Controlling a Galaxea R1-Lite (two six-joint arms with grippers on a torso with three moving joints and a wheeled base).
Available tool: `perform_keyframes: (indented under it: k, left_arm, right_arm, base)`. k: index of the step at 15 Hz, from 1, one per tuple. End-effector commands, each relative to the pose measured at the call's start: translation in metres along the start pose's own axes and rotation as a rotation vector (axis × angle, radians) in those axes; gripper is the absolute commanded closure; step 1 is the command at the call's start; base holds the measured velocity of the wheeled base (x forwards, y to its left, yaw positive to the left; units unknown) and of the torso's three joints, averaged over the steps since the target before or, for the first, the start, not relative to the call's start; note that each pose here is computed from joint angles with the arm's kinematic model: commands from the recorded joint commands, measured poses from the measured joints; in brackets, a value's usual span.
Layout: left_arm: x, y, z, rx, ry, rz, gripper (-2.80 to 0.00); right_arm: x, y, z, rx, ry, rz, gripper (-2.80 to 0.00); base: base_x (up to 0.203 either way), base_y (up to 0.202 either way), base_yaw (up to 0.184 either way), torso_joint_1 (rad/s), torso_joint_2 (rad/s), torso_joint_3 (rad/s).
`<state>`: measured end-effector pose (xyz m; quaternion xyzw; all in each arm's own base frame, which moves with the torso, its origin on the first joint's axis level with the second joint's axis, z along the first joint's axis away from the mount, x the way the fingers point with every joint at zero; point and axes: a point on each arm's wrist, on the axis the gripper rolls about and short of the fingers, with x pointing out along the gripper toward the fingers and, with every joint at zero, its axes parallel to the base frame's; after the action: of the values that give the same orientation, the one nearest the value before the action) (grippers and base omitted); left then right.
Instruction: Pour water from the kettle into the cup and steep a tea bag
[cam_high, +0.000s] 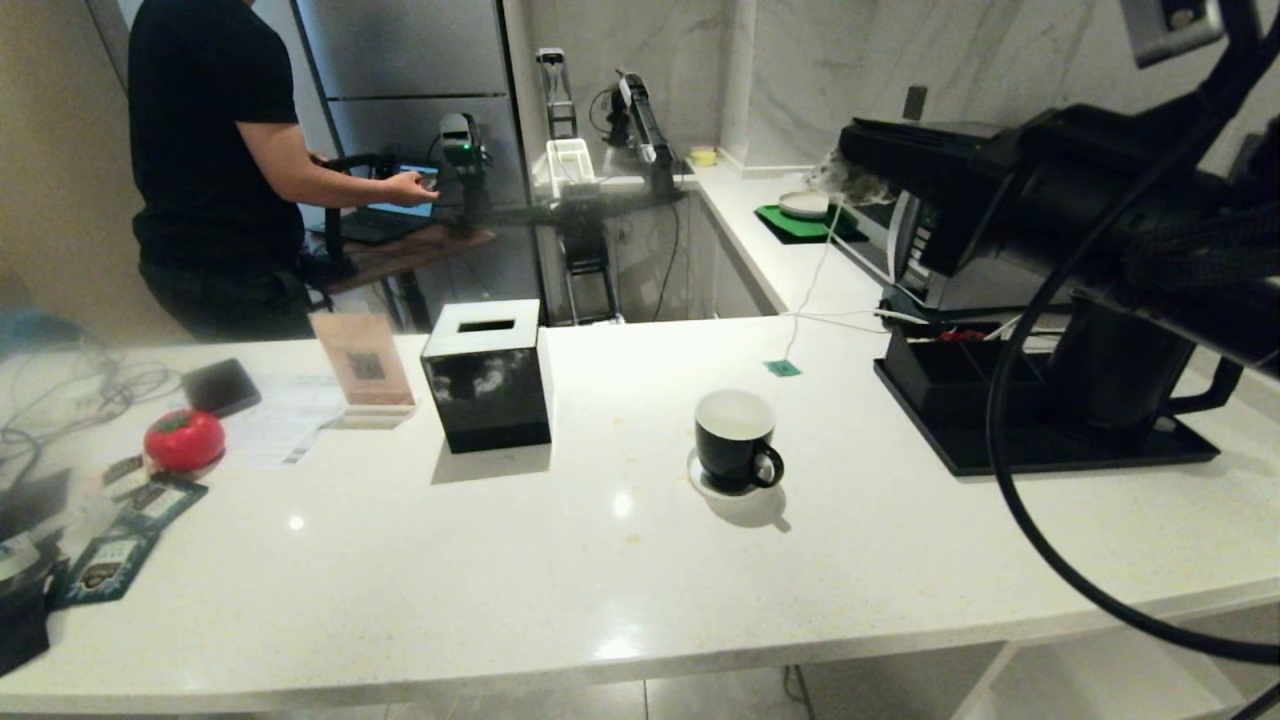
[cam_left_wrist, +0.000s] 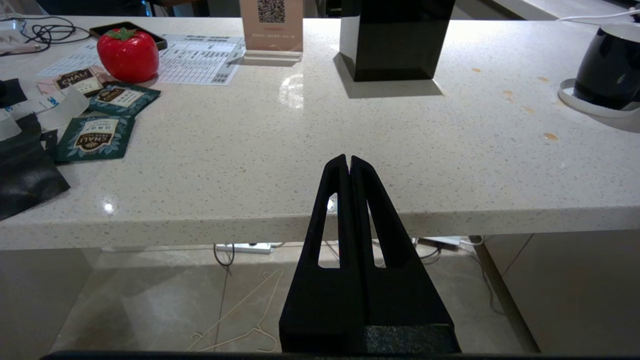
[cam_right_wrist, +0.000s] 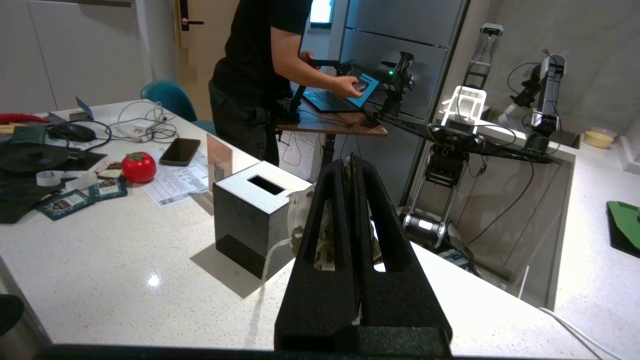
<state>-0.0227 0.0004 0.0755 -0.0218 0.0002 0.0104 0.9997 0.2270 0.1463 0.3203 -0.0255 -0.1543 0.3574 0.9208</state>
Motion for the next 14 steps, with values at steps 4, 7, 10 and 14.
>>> perform_keyframes:
  k: [4,7,10,14]
  left_arm:
    - [0.000,0.000,0.000,0.001,0.001,-0.001,0.00]
    - [0.000,0.000,0.000,0.001,0.002,-0.001,0.00]
    - [0.000,0.000,0.000,0.001,0.001,-0.002,0.00]
    - [0.000,0.000,0.000,-0.001,0.001,-0.004,0.00]
  right_arm:
    - [0.008,0.007,-0.004,0.006,-0.008,0.028,0.00]
    - [0.012,0.008,-0.008,0.009,-0.001,0.035,0.00]
    - [0.012,0.009,-0.007,0.009,-0.003,0.038,0.00]
    - [0.011,0.011,-0.006,-0.002,-0.016,0.103,0.00]
  base:
    - [0.000,0.000,0.000,0.000,0.00,0.000]
    - [0.000,0.000,0.000,0.000,0.00,0.000]
    - [0.000,0.000,0.000,0.000,0.00,0.000]
    - [0.000,0.000,0.000,0.000,0.00,0.000]
